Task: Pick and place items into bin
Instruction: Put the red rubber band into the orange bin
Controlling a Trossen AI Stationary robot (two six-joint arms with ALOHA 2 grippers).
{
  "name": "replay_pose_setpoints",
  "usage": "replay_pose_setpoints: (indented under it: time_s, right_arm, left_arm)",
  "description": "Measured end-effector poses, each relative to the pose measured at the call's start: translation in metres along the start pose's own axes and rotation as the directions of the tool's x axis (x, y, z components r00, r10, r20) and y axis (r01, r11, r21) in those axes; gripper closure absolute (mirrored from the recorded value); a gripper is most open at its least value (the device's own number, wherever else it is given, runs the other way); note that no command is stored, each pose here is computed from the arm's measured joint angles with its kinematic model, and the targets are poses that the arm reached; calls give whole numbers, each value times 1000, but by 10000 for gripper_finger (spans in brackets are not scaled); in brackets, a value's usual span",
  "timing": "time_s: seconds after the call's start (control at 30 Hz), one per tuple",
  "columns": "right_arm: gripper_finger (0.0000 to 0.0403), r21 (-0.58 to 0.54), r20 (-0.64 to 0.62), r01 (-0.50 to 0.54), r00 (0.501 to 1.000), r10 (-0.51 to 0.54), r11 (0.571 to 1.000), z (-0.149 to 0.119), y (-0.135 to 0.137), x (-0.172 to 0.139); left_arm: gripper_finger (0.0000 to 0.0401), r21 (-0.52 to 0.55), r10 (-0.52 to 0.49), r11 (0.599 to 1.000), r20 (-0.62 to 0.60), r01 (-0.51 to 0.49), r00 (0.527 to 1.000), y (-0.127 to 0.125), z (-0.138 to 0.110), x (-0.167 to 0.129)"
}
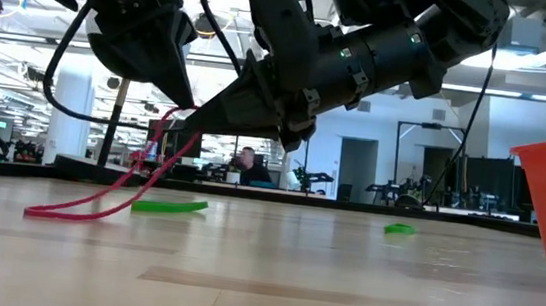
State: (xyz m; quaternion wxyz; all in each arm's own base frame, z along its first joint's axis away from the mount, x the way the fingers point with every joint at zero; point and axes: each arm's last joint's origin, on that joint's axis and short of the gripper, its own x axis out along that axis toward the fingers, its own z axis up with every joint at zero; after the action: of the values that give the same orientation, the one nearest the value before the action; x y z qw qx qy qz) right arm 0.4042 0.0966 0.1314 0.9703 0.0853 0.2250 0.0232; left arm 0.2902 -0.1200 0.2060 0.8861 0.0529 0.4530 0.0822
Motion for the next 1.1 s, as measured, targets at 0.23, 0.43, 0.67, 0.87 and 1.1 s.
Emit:
replay_pose_setpoints:
  time_s: [0.23, 0.43, 0.67, 0.87, 1.1]
  right_arm:
    - [400, -2, -12, 3, 1000, -3, 1000, -1, 0, 0]
    - [401, -12, -50, -3, 999, 3, 1000, -4, 5, -3]
    - [401, -43, -67, -64, 996, 61, 997, 35, 36, -54]
    - [401, -2, -187, -147, 972, 144, 989, 49, 76, -122]
    - [400, 59, -416, -182, 889, 190, 982, 20, 120, -179]
  left_arm:
    - [335, -15, 45, 999, 17, -45, 999, 1, 1, 0]
    - [292, -88, 95, 992, 25, -93, 995, 3, 0, 0]
    - [285, -114, 174, 977, -47, -179, 984, 8, -9, -1]
    - [285, -125, 222, 964, -102, -234, 970, 12, -16, -2]
    - [285, -121, 224, 964, -111, -237, 968, 13, -17, -2]
